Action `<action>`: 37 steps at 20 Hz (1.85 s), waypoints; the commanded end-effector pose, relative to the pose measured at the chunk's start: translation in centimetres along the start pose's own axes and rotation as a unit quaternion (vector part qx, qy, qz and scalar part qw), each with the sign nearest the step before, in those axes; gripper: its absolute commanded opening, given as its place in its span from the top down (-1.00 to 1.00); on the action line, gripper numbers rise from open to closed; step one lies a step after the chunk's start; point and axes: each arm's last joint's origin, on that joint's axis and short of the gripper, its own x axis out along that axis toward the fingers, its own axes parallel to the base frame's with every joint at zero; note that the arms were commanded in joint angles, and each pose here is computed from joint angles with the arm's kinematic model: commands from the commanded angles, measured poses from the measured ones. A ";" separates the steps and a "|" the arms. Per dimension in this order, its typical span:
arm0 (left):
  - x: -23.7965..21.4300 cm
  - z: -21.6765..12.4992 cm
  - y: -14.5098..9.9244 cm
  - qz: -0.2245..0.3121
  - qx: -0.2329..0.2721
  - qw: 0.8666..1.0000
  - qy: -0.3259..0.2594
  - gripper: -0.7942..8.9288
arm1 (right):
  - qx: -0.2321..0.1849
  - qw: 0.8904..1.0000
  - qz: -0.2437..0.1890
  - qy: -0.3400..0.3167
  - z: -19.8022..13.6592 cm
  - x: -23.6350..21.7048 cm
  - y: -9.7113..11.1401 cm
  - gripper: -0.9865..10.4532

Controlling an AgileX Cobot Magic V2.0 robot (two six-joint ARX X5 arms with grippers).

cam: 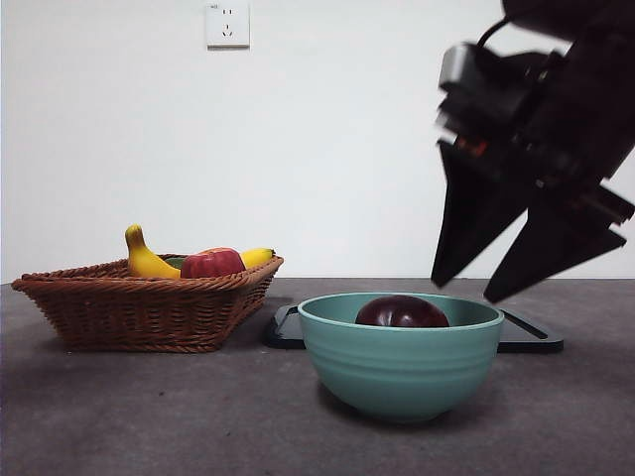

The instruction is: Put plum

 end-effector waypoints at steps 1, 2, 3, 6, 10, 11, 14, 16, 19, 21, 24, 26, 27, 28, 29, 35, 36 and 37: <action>-0.1 0.3 -0.1 -0.004 0.004 1.000 -0.006 0.07 | 0.001 1.000 -0.015 0.009 0.0 1.1 0.1 0.47; -0.1 0.3 -0.1 -0.004 0.004 1.000 -0.006 0.07 | 0.001 1.000 -0.018 0.013 0.0 1.5 0.0 0.49; -0.1 0.3 -0.1 -0.004 0.004 1.000 -0.006 0.07 | 0.001 1.000 -0.020 0.016 0.0 1.8 0.0 0.49; -0.1 0.3 -0.1 -0.004 0.004 1.000 -0.006 0.07 | 0.003 0.999 -0.022 0.026 -0.1 2.6 -0.2 0.58; -0.1 0.3 -0.1 -0.004 0.004 1.000 -0.006 0.07 | 0.002 1.000 -0.020 0.020 0.1 2.8 -0.2 0.82; -0.1 0.3 -0.1 -0.004 0.004 1.000 -0.006 0.07 | 0.002 1.000 -0.015 0.017 0.2 2.8 -0.2 0.82; -0.1 0.3 -0.1 -0.004 0.004 1.000 -0.006 0.07 | 0.004 1.000 -0.005 0.000 1.0 2.4 0.1 0.82; -0.1 0.3 -0.1 -0.004 0.004 1.000 -0.006 0.07 | 0.004 1.000 -0.003 -0.021 2.5 1.6 0.6 0.82; -0.1 0.3 -0.1 -0.004 0.004 1.000 -0.006 0.07 | 0.005 0.998 -0.025 -0.064 5.3 0.3 0.8 0.82; -0.1 0.3 -0.1 -0.004 0.004 1.000 -0.006 0.07 | 0.015 0.996 -0.037 -0.077 7.5 -0.1 -0.1 0.82; -0.1 0.2 -0.1 -0.004 0.003 1.000 -0.004 0.07 | 0.022 0.996 -0.057 -0.070 10.5 0.5 -1.7 0.82; -0.1 0.2 -0.1 -0.004 0.003 1.000 -0.002 0.07 | 0.031 0.995 -0.066 -0.070 12.0 1.3 -2.9 0.82; -0.1 0.2 -0.1 -0.004 0.003 1.000 -0.002 0.07 | 0.033 0.995 -0.071 -0.066 12.5 2.0 -3.6 0.82; -0.1 0.2 -0.1 -0.004 0.003 1.000 -0.002 0.07 | 0.039 0.994 -0.077 -0.061 12.9 2.7 -4.4 0.82; -0.1 0.2 -0.1 -0.004 0.003 1.000 -0.002 0.07 | 0.046 0.994 -0.081 -0.055 13.2 3.4 -5.2 0.82; -0.1 0.2 -0.1 -0.004 0.003 1.000 -0.003 0.07 | 0.071 0.992 -0.097 -0.039 13.0 5.7 -8.2 0.82; -0.1 0.2 -0.1 -0.004 0.003 1.000 -0.003 0.07 | 0.071 0.992 -0.097 -0.036 12.9 5.9 -8.2 0.82; -0.1 0.2 -0.1 -0.004 0.003 1.000 -0.003 0.07 | 0.071 0.992 -0.096 -0.035 12.9 6.0 -8.3 0.82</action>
